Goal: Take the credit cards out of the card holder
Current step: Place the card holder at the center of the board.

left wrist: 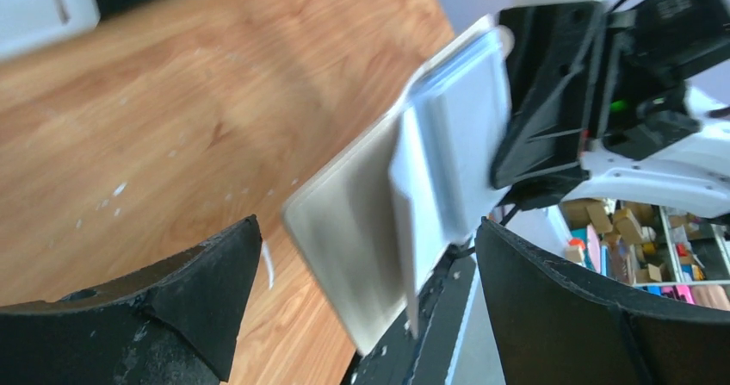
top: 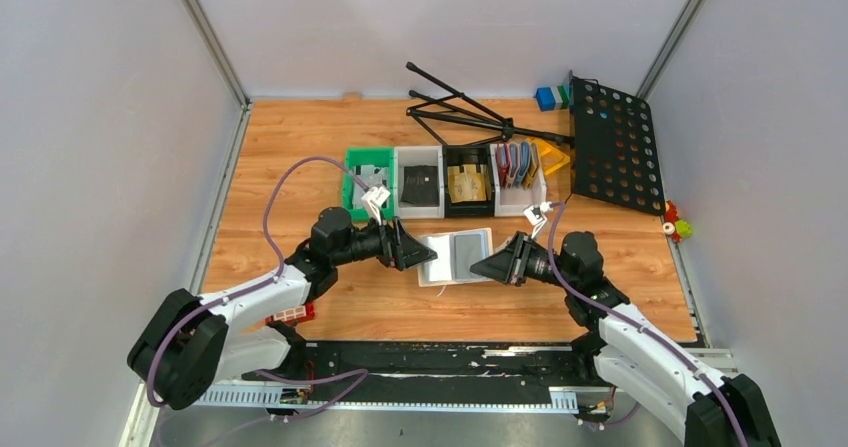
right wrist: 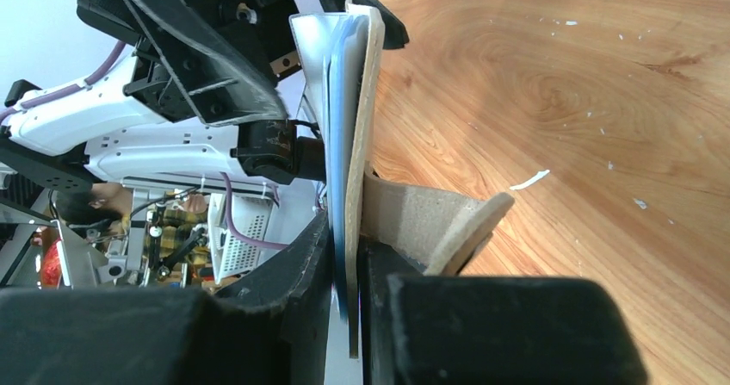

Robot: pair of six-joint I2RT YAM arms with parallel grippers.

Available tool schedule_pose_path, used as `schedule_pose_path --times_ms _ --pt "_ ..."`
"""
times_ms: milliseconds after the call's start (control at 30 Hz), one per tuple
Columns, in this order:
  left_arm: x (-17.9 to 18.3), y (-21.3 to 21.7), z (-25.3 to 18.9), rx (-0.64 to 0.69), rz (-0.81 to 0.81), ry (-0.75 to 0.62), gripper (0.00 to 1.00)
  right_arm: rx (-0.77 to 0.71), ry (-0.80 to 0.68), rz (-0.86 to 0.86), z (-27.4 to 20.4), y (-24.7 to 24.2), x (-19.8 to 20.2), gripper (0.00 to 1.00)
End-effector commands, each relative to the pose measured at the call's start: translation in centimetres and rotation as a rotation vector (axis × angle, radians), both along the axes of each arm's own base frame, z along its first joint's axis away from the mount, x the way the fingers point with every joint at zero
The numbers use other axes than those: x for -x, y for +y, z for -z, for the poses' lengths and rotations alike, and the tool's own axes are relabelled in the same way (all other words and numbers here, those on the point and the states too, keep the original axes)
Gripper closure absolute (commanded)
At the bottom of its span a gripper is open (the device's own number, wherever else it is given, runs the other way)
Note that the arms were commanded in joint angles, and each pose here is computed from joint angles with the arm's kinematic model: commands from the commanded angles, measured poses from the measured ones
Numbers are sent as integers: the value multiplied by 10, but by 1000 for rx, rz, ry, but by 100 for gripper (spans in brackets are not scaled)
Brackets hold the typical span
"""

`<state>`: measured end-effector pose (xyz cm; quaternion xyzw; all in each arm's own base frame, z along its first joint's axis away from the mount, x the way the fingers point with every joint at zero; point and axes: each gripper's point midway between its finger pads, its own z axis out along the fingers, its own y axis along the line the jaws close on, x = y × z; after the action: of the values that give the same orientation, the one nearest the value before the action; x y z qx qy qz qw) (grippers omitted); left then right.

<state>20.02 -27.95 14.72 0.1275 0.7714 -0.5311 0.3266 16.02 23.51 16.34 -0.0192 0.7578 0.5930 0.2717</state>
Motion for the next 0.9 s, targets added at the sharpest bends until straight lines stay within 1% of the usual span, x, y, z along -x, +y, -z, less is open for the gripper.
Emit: schedule_pose_path --times_ms 0,67,100,133,167,233,267,333,400,433,500,567,633,667,700,733,800,867 --pt "-3 -14 -47 148 56 -137 1 -63 -78 17 -29 4 -7 100" --pt "-2 -19 -50 178 84 -133 7 -62 -77 26 -30 4 -10 100" --pt "0 -21 -53 208 102 -132 14 -60 -78 31 -30 4 -11 100" --pt "1 -24 -56 242 119 -134 24 -56 -77 36 -29 4 -12 100" --pt "3 -26 -60 272 137 -138 38 -51 -75 41 -27 4 -13 100" --pt "6 -30 -58 304 176 -131 61 -28 -73 47 -23 7 -16 100" --pt "6 -31 -52 296 184 -120 69 -6 -71 52 -18 8 -17 100" --pt "3 -33 -37 263 184 -108 87 71 -58 63 -6 11 -20 100" --pt "-3 -32 -21 206 164 -109 98 145 -56 98 3 12 -27 95" --pt "-6 -31 -4 139 155 -105 99 206 -46 104 14 11 -27 90" --pt "-14 -28 17 49 128 -101 100 279 -40 119 28 9 -29 80" --pt "-17 -26 30 1 123 -100 100 329 -29 128 40 6 -30 71" --pt "-19 -24 44 -43 115 -98 100 358 -25 138 48 3 -31 59" --pt "-21 -23 53 -68 106 -87 100 369 -25 138 52 2 -31 55" --pt "-21 -24 58 -83 108 -74 100 377 -27 139 54 1 -31 54" --pt "-19 -26 60 -80 122 -68 100 382 -32 139 56 0 -32 55" --pt "-17 -30 64 -80 130 -64 100 395 -31 135 62 0 -32 63" --pt "-16 -33 68 -92 141 -57 100 402 -27 122 65 1 -31 67"
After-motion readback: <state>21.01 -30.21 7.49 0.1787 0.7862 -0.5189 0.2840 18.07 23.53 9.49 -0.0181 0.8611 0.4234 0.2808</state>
